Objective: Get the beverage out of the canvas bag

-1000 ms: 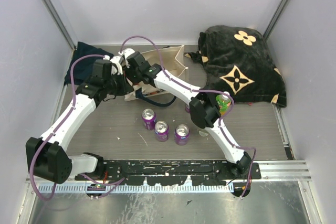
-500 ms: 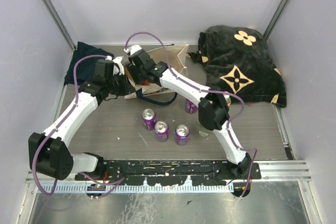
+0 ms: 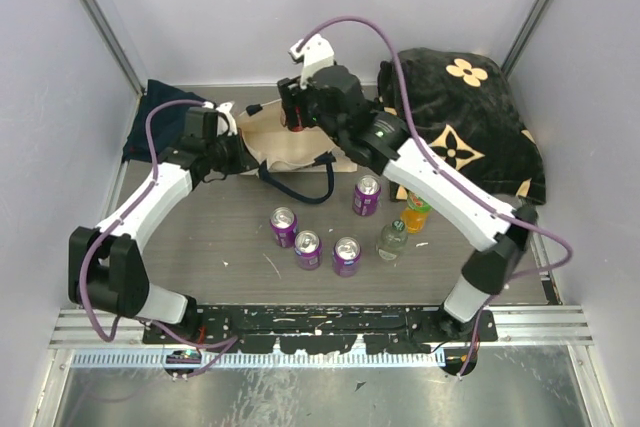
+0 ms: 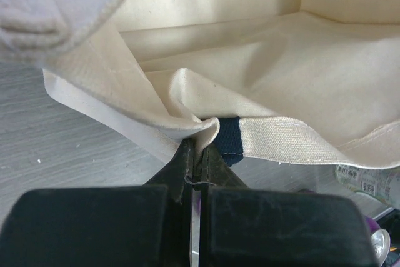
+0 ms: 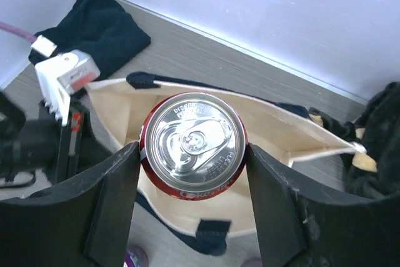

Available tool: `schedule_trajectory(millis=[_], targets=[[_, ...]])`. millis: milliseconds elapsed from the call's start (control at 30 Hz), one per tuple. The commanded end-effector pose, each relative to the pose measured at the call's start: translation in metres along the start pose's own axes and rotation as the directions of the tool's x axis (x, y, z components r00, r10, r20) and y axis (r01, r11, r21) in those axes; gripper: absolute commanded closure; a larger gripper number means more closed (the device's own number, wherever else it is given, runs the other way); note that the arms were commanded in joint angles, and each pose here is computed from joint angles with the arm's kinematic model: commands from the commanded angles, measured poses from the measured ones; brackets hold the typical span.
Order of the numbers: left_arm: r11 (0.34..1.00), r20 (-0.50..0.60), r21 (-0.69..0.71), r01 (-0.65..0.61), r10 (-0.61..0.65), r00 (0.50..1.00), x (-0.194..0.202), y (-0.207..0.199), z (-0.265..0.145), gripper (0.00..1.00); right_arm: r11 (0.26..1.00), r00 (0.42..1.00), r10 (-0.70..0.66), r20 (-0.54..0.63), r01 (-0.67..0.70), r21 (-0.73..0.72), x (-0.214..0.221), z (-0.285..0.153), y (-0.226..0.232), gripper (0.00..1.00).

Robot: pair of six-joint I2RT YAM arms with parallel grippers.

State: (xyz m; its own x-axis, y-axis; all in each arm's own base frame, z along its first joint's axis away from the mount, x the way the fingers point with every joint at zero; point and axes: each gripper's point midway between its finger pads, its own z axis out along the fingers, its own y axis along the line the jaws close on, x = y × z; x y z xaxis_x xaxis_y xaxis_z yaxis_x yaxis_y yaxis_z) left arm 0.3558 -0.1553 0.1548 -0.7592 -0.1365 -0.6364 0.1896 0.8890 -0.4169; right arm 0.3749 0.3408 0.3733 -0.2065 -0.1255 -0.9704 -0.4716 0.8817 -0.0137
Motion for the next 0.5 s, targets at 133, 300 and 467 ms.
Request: schedule_trajectory(millis=[133,300,467], targets=[[0.998,0.027,0.023,0.06,-0.061,0.998,-0.03,0.007,0.021,0.99,0.998,0.99,0.059,0.125,-0.06,0.006,-0.033,-0.08,-0.022,0.99],[0.997,0.042,0.05,0.056,-0.058,0.997,-0.044,0.001,0.02,0.98,0.998,0.997,0.061,0.037,-0.061,-0.007,0.006,-0.101,-0.019,0.99],[0.996,0.041,0.07,0.055,-0.058,0.998,-0.047,-0.006,0.012,0.97,0.994,0.994,0.106,-0.033,-0.106,-0.005,0.047,-0.106,-0.016,0.99]])
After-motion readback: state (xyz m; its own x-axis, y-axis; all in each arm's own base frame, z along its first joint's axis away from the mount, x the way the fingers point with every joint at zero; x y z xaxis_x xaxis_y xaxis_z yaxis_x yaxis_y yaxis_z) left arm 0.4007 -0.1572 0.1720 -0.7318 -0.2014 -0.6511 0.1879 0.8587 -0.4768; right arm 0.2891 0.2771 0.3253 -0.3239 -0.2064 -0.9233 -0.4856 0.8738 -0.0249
